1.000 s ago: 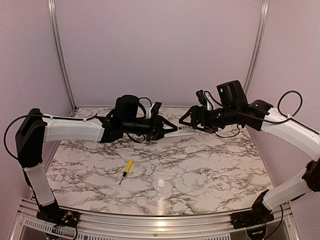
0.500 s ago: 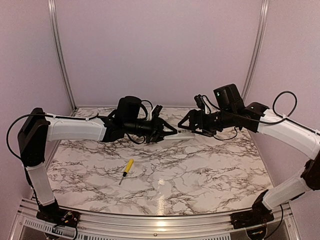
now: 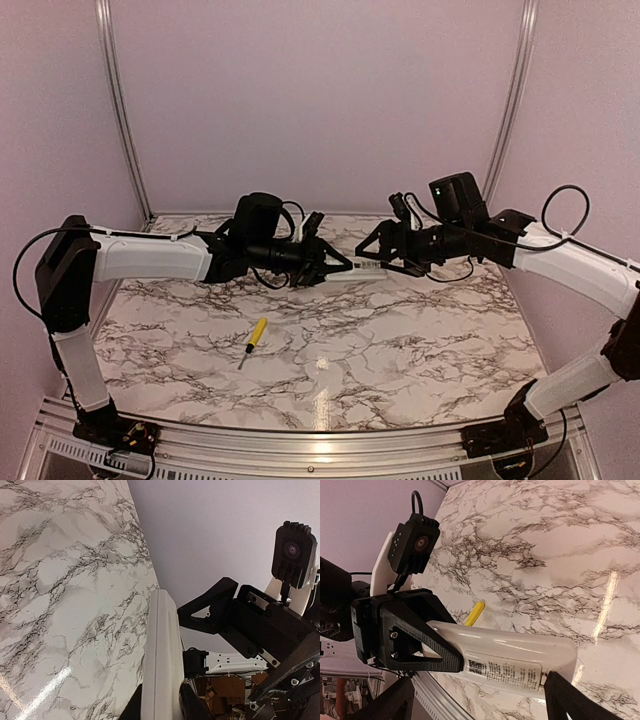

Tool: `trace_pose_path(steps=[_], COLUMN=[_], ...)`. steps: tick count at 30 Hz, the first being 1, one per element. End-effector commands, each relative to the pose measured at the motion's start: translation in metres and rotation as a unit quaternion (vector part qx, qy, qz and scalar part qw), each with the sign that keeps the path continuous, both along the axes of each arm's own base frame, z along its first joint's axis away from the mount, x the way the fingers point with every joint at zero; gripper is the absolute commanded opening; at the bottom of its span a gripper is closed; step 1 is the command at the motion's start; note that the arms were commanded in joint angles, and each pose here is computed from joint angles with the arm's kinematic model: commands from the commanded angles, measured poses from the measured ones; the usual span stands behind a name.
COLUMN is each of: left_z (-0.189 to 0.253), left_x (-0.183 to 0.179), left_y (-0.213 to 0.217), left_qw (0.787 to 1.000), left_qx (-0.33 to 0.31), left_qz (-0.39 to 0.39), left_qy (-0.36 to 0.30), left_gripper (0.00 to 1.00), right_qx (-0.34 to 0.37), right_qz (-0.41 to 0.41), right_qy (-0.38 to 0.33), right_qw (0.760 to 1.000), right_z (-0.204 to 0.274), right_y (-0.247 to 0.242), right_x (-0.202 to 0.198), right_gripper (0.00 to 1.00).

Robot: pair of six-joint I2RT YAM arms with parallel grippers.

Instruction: Unload the batteries from the remote control

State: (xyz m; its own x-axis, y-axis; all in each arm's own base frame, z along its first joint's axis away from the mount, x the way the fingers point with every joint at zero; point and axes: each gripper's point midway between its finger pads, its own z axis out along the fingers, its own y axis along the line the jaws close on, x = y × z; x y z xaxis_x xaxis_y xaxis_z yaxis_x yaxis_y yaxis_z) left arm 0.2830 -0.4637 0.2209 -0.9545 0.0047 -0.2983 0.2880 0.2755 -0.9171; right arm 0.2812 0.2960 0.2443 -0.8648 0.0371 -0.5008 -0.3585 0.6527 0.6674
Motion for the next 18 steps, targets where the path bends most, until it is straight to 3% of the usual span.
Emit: trace_pose_path(steps=[1,18], left_z=[0.076,0.094], left_x=[-0.022,-0.029], left_y=[-0.014,-0.011], left_qw=[0.99,0.984], left_qx=[-0.094,-0.113], left_qz=[-0.061,-0.077], left_qy=[-0.09,-0.112], left_gripper=[0.0,0.0], right_qx=[0.046,0.099], right_qz=[0.034,0.053], right_qy=[0.016,0.027], right_qw=[0.998,0.993], right_z=[0.007,0.012], right_y=[0.008,0.0], right_x=[-0.01,-0.011], right_gripper=[0.89,0.89])
